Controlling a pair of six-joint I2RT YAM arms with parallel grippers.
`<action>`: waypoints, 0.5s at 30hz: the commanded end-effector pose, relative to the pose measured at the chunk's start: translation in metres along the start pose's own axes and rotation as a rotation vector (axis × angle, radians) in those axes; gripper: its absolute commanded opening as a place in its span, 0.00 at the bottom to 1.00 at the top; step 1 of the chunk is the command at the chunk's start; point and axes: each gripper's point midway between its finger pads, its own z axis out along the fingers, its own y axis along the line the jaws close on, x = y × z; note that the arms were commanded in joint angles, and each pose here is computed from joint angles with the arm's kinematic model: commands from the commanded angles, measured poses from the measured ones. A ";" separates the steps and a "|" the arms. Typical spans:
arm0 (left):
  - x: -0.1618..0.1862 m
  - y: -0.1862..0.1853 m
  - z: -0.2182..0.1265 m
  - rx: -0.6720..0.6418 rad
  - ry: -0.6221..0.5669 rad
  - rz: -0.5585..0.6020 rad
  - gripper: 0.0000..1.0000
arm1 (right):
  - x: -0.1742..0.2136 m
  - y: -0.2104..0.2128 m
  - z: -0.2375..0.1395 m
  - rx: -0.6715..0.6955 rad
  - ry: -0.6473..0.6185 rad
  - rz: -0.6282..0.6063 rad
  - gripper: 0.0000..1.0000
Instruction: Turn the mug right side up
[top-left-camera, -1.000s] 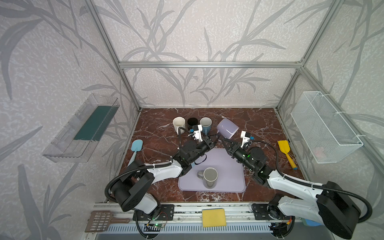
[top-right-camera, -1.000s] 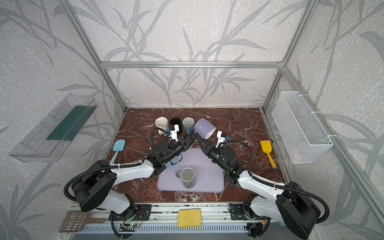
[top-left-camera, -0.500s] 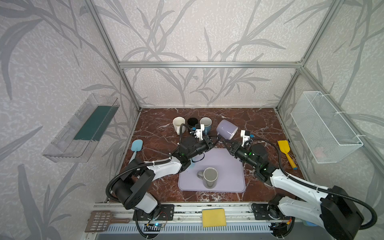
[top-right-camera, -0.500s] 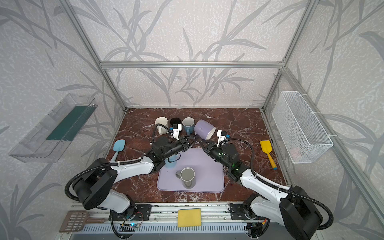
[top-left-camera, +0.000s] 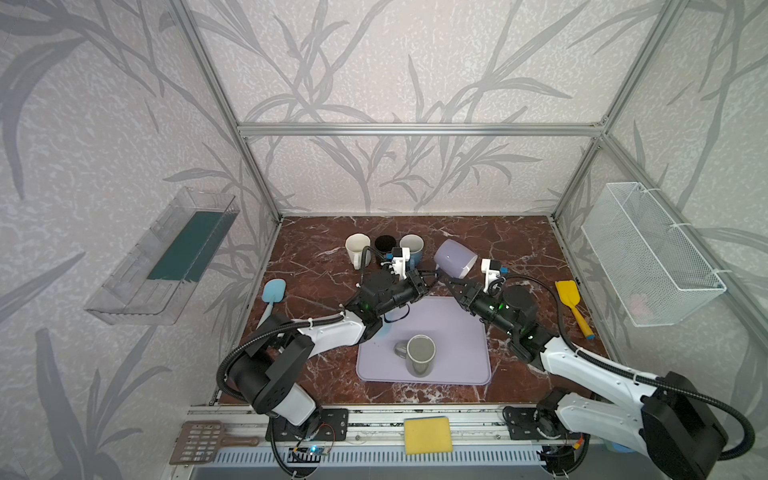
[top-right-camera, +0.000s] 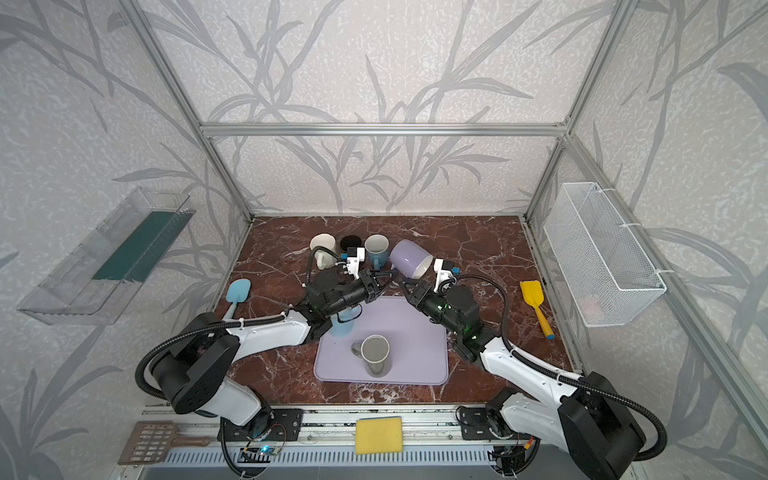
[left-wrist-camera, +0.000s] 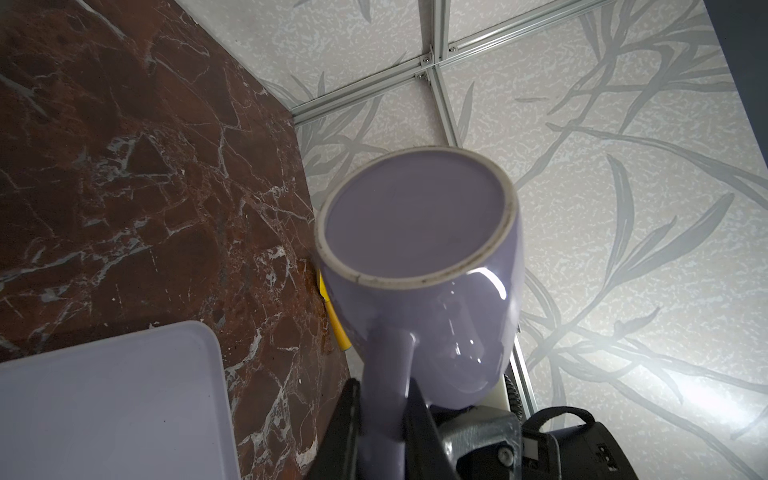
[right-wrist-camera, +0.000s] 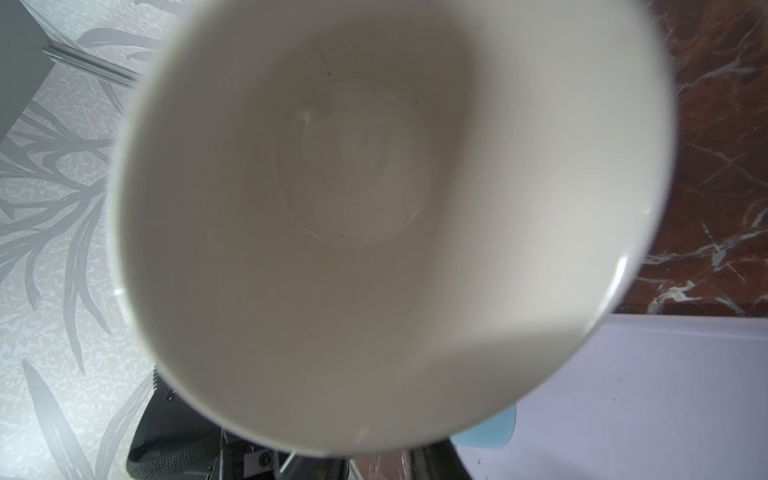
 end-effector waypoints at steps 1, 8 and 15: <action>-0.010 -0.033 0.005 0.131 -0.017 0.009 0.00 | -0.018 0.036 0.000 -0.106 -0.060 -0.039 0.28; -0.005 -0.037 0.009 0.176 -0.010 -0.020 0.00 | -0.018 0.028 0.004 -0.089 -0.067 -0.018 0.28; -0.003 -0.041 0.009 0.193 -0.008 -0.020 0.00 | -0.022 0.026 0.005 -0.094 -0.090 -0.013 0.24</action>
